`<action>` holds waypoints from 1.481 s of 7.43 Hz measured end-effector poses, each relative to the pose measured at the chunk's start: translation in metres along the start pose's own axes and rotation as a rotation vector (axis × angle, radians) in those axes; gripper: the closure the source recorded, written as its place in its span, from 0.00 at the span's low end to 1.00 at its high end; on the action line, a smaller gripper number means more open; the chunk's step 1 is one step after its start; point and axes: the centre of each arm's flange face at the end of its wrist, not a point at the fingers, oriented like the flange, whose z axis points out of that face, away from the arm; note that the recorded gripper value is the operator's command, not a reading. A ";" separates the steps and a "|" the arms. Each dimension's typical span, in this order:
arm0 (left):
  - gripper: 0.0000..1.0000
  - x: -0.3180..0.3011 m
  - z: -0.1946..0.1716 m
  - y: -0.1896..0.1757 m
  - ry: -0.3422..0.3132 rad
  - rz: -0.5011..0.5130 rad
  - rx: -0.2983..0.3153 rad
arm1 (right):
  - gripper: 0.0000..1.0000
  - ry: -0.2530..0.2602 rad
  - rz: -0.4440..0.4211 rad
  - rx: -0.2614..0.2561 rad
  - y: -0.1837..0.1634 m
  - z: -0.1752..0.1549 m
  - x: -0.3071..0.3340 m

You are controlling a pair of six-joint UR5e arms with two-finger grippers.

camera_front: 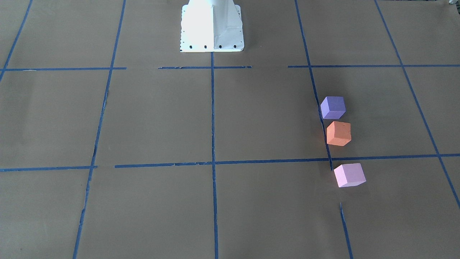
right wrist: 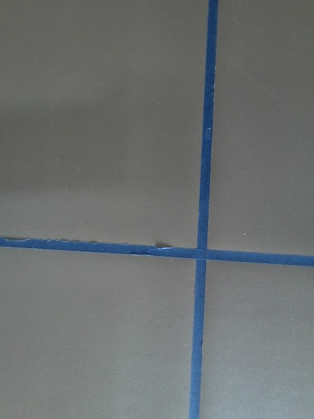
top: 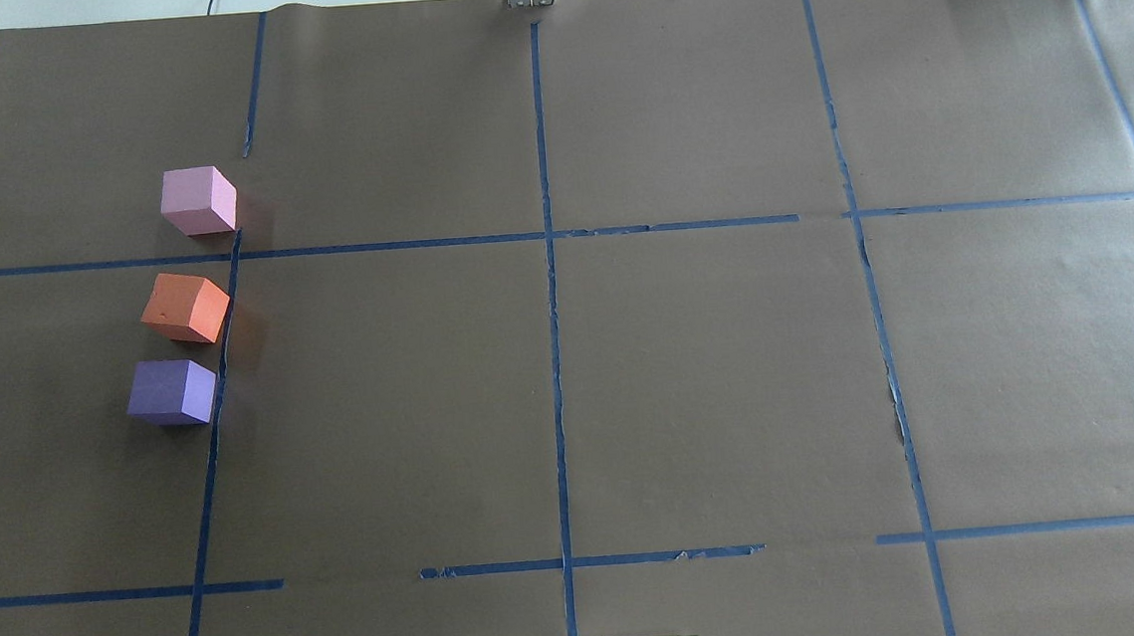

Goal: Arrange blocks in a line

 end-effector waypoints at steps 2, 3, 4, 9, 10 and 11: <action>0.00 -0.046 0.015 0.023 0.006 0.013 -0.060 | 0.00 0.000 0.000 0.000 0.000 0.000 0.000; 0.00 -0.057 0.025 0.040 0.016 0.003 -0.085 | 0.00 0.001 0.000 0.000 0.000 0.000 0.000; 0.00 -0.062 0.032 0.059 0.022 -0.008 -0.101 | 0.00 0.001 0.000 0.000 0.000 0.000 0.000; 0.00 -0.053 0.029 0.088 0.025 -0.012 -0.100 | 0.00 0.000 0.000 0.000 0.000 0.000 0.000; 0.00 -0.052 0.028 0.087 0.025 -0.014 -0.102 | 0.00 0.000 0.000 0.000 0.000 0.000 0.000; 0.00 -0.052 0.028 0.087 0.026 -0.018 -0.107 | 0.00 0.000 0.000 0.000 0.000 0.000 0.000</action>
